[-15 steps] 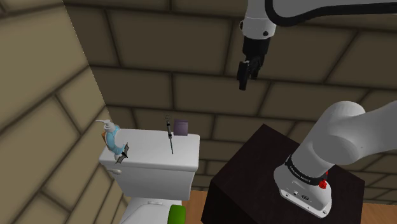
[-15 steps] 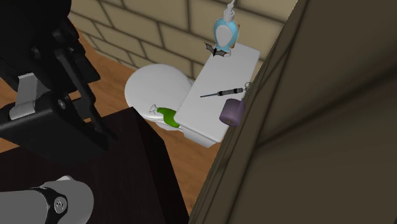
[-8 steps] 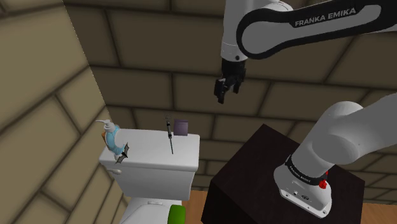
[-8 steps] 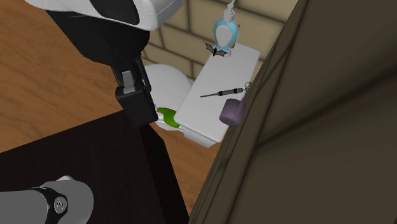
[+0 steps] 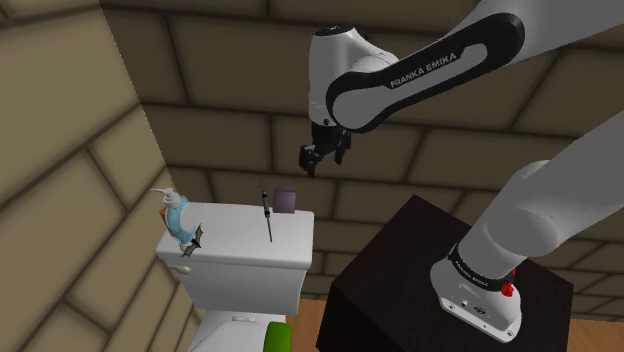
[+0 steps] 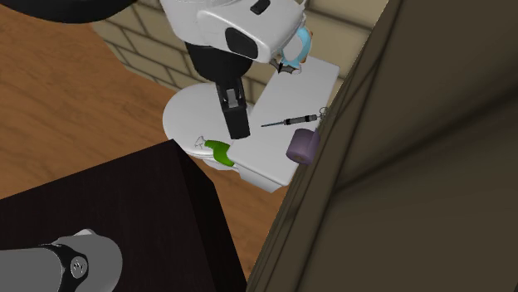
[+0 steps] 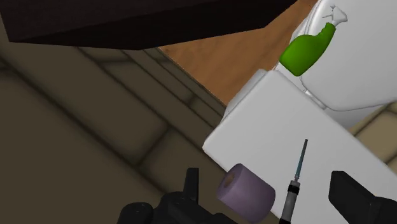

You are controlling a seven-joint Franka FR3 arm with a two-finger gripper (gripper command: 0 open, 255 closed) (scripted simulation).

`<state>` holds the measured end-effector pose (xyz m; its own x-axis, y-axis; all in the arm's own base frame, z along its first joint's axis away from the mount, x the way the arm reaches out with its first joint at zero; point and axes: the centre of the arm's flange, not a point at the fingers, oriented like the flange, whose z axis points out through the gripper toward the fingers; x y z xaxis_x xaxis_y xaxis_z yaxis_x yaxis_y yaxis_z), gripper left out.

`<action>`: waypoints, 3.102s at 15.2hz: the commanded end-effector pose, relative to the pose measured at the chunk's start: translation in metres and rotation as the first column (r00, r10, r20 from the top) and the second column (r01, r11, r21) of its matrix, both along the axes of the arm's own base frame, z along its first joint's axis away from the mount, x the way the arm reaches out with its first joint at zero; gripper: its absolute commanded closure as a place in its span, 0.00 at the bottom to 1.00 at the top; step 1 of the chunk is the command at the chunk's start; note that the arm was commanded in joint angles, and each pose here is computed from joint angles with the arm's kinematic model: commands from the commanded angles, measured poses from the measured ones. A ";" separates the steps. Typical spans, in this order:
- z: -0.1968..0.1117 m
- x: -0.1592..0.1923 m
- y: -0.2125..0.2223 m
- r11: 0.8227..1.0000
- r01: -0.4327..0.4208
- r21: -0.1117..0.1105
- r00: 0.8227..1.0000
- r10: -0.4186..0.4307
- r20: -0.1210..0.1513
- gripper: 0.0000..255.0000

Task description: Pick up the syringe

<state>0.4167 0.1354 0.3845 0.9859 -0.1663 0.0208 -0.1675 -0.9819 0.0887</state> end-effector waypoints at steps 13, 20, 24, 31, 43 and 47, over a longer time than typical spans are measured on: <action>-0.125 0.119 0.043 0.974 0.226 -0.023 0.969 -0.223 0.103 0.00; -0.183 0.186 0.052 0.942 0.335 -0.027 0.932 -0.327 0.155 0.00; -0.209 0.219 0.053 0.923 0.384 -0.027 0.910 -0.374 0.179 0.00; -0.249 0.219 0.053 0.923 0.384 -0.027 0.910 -0.374 0.179 0.00; -0.249 0.219 0.053 0.923 0.384 -0.027 0.910 -0.374 0.179 1.00; -0.228 0.219 0.053 0.923 0.384 -0.027 0.910 -0.374 0.179 1.00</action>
<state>0.6392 0.1893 0.1600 0.8267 -0.5194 0.2163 -0.5437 -0.8364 0.0696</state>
